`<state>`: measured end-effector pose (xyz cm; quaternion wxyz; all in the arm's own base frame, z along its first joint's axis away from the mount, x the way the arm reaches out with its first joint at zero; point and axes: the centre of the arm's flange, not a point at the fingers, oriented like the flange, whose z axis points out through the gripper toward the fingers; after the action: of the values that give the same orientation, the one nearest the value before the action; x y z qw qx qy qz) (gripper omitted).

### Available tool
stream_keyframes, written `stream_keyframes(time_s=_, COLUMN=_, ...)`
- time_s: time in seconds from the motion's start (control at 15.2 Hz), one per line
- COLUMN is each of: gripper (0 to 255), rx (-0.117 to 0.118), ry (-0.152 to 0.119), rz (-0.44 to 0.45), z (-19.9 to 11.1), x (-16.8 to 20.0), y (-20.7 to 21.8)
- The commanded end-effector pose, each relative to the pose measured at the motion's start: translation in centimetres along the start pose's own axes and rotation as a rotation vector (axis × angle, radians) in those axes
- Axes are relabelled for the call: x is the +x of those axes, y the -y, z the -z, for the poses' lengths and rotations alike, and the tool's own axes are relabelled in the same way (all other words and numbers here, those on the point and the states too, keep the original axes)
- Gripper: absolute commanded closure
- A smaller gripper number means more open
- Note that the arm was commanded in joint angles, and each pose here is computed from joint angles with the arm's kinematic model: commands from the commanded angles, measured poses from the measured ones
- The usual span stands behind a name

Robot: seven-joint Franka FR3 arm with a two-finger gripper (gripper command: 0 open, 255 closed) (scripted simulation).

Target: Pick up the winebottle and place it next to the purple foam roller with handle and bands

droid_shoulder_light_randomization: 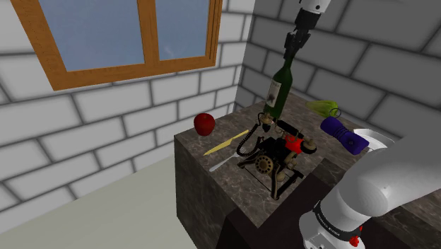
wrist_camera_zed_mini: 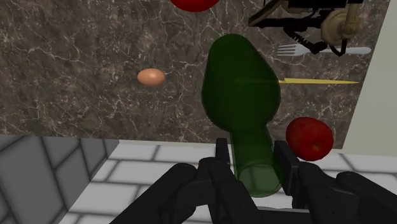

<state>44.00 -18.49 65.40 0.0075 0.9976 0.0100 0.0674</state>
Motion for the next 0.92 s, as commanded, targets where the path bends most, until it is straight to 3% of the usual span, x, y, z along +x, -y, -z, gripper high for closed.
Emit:
stream_keyframes(time_s=0.0, gripper=255, rx=0.0, ry=0.0, rz=0.0, z=1.1, x=0.0, y=-0.1)
stream_keyframes(time_s=0.33, gripper=255, rx=0.0, ry=0.0, rz=0.0, z=3.4, x=0.4, y=-0.2)
stream_keyframes(time_s=0.86, gripper=255, rx=0.0, ry=0.0, rz=0.0, z=3.7, x=-2.5, y=-10.3)
